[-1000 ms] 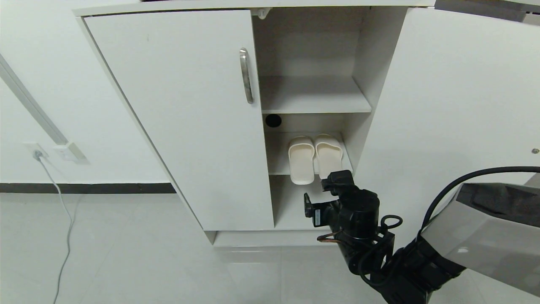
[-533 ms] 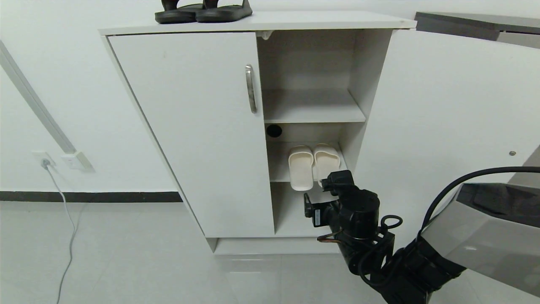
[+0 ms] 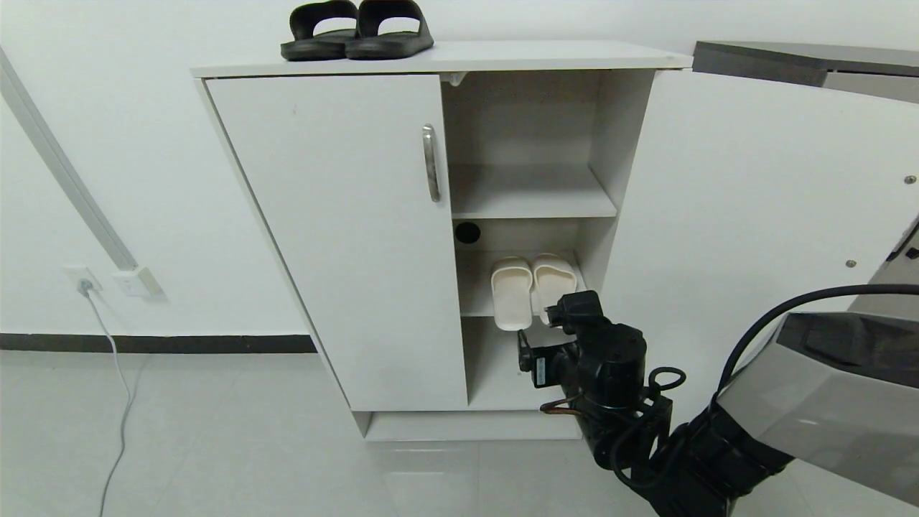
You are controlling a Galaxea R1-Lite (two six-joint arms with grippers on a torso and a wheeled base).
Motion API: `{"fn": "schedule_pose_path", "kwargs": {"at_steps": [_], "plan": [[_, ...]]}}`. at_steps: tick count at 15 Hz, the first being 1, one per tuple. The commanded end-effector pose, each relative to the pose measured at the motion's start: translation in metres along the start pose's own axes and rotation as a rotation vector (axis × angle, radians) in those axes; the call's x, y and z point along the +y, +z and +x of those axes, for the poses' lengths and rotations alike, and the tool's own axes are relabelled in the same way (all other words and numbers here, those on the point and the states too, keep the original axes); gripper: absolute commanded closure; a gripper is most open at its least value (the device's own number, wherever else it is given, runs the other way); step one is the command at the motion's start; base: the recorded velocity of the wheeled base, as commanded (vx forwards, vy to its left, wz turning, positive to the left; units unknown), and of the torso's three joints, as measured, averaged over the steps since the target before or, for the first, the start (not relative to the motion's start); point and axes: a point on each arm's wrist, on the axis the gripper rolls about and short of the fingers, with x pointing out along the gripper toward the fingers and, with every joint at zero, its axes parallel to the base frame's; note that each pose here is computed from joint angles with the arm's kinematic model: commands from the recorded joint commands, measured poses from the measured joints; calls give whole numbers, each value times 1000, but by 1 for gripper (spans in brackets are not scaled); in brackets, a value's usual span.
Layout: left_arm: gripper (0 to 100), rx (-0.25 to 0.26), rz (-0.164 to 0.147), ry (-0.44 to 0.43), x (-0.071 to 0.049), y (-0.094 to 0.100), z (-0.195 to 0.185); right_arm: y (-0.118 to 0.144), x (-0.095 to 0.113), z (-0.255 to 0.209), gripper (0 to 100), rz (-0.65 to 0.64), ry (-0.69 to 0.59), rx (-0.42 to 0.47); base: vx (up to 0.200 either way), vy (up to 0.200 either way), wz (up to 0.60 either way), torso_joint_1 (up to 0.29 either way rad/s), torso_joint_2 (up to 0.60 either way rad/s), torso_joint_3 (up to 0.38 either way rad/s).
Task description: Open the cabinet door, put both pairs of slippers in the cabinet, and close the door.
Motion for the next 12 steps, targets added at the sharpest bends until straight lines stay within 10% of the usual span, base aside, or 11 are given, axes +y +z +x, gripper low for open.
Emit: {"fn": "schedule_pose_path", "kwargs": {"at_steps": [1,12], "plan": [[100,0,0,1,0,0,0,-2,0,0,0,-3,0,4,0,0,0,0,0,0],[100,1,0,1,0,0,0,-5,2,-2,0,-9,6,12,0,164,0,2,2,2]]}}
